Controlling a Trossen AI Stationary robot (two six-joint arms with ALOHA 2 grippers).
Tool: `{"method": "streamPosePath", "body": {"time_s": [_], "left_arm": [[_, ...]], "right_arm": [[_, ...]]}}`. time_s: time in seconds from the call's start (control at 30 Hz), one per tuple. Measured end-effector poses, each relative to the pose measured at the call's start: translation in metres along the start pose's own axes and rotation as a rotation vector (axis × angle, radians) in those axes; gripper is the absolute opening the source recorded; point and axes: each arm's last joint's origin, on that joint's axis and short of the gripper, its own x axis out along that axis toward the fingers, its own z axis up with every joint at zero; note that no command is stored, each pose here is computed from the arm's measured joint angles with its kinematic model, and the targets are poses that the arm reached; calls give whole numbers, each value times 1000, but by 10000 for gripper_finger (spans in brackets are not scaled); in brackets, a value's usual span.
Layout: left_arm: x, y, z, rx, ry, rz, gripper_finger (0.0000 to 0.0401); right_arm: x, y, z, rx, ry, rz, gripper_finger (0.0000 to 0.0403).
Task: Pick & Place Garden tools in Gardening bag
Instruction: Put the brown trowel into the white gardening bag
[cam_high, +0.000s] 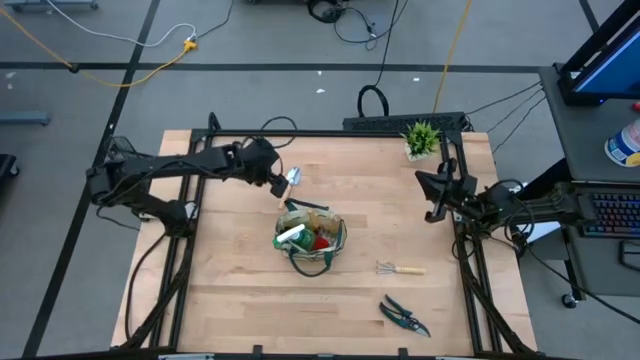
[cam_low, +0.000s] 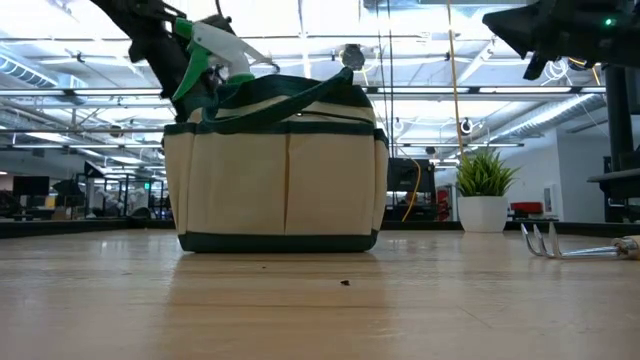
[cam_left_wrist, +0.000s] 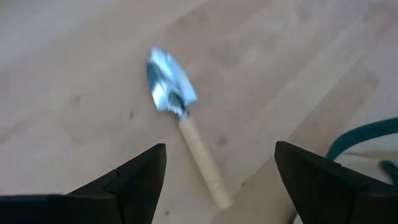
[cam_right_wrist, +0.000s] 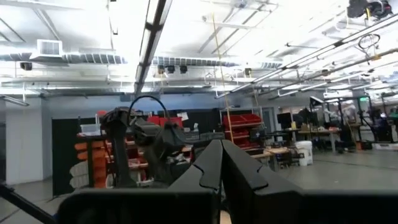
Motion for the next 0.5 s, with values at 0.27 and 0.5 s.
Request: {"method": "streamPosePath", "body": {"time_s": [0.27,0.5], "left_arm": [[28,6,-10,-57,146,72,308],[39,5,-13,-27,180,85,308]], "right_arm": [[0,0,0,-3,0,-3,0],[0,0,0,2,1,-4,0]]}}
